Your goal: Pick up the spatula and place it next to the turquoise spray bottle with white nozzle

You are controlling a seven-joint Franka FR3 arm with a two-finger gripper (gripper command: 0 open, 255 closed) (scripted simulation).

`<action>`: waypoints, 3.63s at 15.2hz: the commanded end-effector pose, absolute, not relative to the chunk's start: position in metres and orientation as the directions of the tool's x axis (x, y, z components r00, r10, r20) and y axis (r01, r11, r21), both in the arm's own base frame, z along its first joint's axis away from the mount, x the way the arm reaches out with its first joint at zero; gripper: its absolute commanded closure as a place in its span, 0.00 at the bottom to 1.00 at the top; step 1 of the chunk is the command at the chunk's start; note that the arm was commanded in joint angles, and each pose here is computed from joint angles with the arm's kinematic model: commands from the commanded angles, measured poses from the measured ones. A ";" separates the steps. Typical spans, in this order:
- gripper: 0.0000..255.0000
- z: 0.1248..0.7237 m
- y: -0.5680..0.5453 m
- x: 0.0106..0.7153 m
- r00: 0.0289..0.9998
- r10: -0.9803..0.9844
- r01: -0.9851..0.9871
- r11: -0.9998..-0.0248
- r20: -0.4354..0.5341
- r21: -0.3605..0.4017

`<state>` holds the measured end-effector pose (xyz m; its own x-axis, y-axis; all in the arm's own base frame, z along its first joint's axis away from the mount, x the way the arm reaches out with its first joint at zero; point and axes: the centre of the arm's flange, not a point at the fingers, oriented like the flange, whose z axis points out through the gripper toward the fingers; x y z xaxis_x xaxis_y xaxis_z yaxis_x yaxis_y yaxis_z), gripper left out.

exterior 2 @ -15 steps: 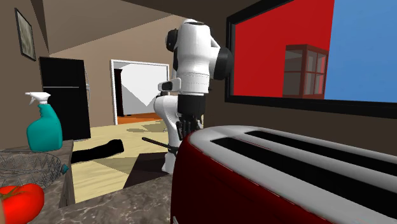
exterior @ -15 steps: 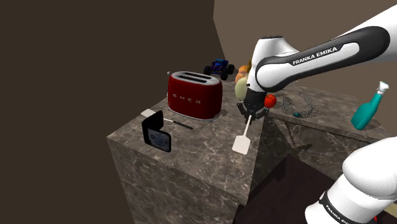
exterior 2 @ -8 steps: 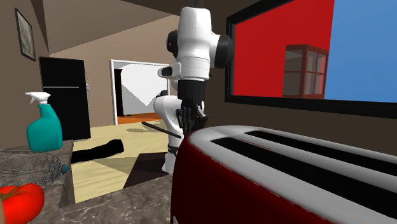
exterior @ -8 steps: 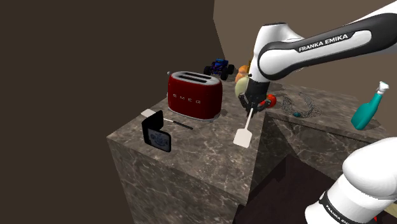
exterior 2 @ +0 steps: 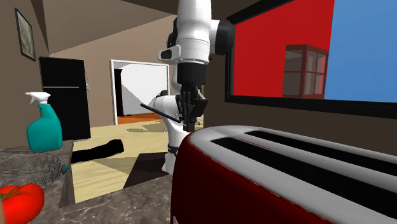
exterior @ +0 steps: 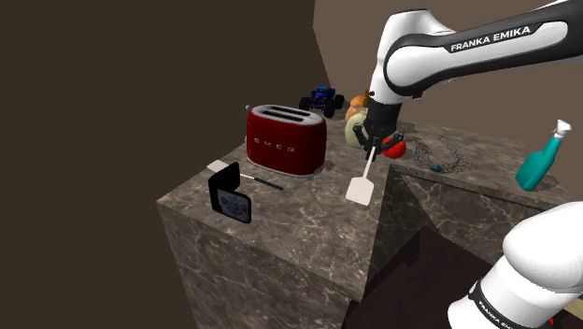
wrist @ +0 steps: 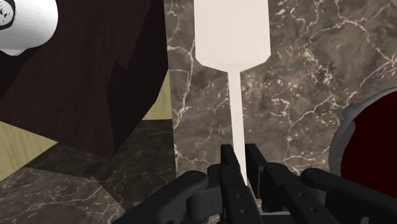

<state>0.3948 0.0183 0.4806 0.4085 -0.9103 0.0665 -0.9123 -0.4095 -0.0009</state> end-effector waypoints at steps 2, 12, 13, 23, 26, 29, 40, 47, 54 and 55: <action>1.00 0.497 0.019 0.395 0.409 -0.910 -0.912 -0.409 0.066 0.000; 1.00 0.550 0.019 0.395 0.409 -0.910 -0.912 -0.409 0.066 0.000; 1.00 0.555 0.019 0.395 0.409 -0.910 -0.912 -0.409 0.066 0.000; 1.00 0.608 0.019 0.395 0.409 -0.910 -0.912 -0.409 0.066 0.000; 1.00 0.624 0.019 0.395 0.409 -0.910 -0.912 -0.409 0.066 0.000; 1.00 0.639 0.019 0.395 0.409 -0.910 -0.912 -0.409 0.066 0.000; 1.00 0.654 -0.081 0.360 0.409 -0.910 -0.912 -0.409 0.066 0.000; 1.00 0.655 -0.168 0.329 0.409 -0.910 -0.912 -0.409 0.066 0.000; 1.00 0.655 -0.255 0.298 0.409 -0.910 -0.912 -0.409 0.066 0.000; 1.00 0.655 -0.268 0.294 0.409 -0.910 -0.912 -0.409 0.066 0.000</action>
